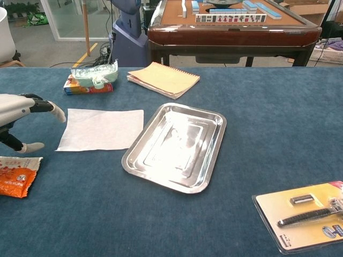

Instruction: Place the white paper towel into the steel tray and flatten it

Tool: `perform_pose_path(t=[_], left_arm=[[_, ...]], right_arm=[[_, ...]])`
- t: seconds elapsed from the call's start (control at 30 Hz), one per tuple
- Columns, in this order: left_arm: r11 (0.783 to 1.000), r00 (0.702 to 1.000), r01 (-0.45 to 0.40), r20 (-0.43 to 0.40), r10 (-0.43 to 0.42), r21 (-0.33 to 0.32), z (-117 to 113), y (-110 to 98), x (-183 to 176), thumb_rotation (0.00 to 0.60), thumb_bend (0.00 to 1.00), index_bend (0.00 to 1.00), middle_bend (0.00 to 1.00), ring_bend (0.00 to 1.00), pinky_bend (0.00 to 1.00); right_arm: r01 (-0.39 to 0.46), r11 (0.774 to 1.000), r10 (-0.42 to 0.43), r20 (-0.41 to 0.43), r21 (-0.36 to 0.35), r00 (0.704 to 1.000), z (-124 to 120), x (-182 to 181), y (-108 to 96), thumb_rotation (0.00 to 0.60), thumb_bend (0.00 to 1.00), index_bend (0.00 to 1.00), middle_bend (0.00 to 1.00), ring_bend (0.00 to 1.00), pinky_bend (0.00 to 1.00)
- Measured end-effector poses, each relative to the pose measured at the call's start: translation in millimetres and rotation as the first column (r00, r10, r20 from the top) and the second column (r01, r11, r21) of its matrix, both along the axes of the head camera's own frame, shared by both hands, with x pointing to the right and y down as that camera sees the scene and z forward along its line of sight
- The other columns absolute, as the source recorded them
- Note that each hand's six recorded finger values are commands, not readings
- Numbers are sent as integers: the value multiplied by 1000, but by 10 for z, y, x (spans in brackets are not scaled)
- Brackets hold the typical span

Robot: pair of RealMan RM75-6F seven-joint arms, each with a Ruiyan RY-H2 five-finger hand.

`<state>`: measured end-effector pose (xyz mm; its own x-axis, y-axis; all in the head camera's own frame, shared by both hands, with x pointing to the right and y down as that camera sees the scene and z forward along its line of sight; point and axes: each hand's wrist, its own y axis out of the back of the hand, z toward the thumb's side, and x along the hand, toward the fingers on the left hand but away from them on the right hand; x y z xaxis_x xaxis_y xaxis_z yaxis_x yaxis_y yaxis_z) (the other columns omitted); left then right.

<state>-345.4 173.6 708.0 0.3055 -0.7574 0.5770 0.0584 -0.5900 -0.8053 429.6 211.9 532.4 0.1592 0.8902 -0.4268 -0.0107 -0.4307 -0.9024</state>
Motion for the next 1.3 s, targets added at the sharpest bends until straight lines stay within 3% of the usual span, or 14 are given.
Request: perform_pose_path(t=[0.53,1.3], left_arm=[[999,1000,2,22,-1,-44,278,0,100,600,258,279,197,171,44],[999,1000,27,17,-26,-40,427,-64,142,600,257,275,197,173,44]], right_arm=[[-13,1000,13,-4,-1,1000,-7,42,34,600,261,248,198,82,184],[-34,999,34,-11,-2,999,-25,119,63,600,261,248,198,82,184]])
